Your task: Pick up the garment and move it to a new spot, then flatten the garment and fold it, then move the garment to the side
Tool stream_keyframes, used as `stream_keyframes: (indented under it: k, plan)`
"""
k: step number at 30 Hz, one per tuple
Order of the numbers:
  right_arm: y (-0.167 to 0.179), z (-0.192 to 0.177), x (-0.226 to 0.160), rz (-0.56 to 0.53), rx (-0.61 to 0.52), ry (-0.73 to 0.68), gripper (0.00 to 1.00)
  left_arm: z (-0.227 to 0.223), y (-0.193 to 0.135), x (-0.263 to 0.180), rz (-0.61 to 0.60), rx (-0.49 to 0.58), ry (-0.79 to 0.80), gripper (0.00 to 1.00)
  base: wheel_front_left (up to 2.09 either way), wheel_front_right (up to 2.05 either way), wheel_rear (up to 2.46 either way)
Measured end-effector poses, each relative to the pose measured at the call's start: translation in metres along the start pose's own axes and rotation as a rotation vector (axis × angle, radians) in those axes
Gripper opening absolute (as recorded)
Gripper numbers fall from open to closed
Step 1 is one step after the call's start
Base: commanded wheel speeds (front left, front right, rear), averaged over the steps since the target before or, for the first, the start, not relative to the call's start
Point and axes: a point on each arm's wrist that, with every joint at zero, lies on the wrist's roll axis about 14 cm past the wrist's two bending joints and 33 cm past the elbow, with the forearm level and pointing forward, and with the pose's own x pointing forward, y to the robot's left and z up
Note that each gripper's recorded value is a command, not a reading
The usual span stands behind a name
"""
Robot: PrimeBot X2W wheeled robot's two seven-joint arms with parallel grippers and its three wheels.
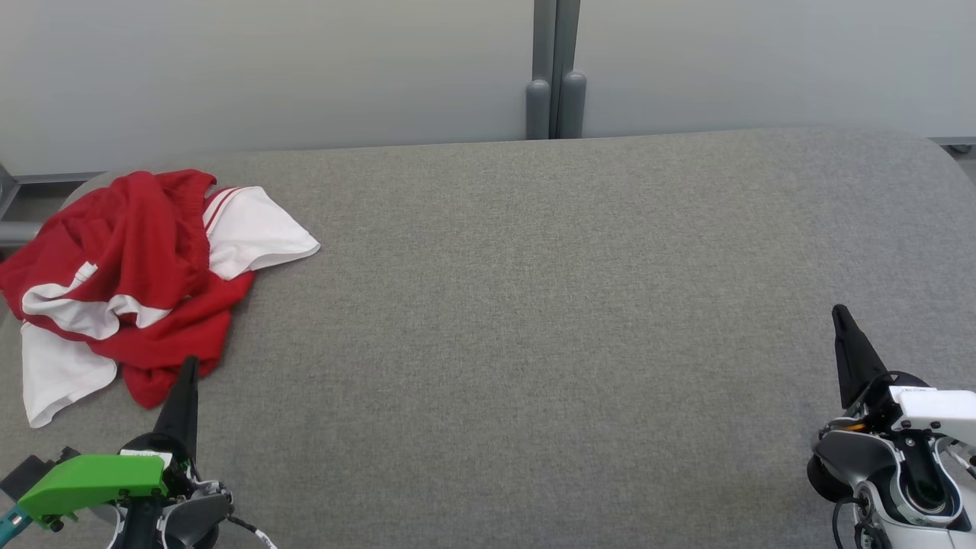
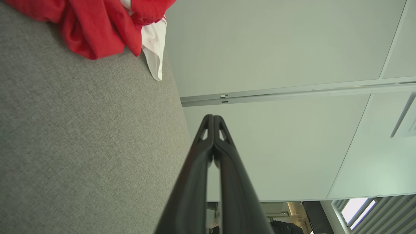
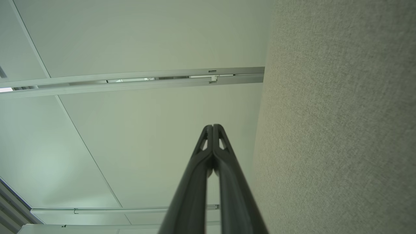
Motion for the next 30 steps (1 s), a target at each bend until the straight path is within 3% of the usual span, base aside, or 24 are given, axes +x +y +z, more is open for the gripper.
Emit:
stream_keyframes:
  k: [26, 27, 30]
  plan:
    - [0.000, 0.000, 0.000, 0.000, 0.000, 0.000, 0.00, 0.000, 0.000, 0.000, 0.000, 0.000, 0.000, 0.00, 0.00, 0.00, 0.00]
    - [-0.004, -0.001, -0.001, -0.011, 0.003, 0.000, 1.00, 0.000, 0.003, -0.001, 0.009, -0.002, 0.000, 1.00, 0.00, 0.00, 0.00]
    - [-0.017, -0.003, -0.007, -0.050, 0.012, 0.001, 1.00, -0.002, 0.016, -0.006, 0.046, -0.010, 0.000, 1.00, 0.00, 0.00, 0.00]
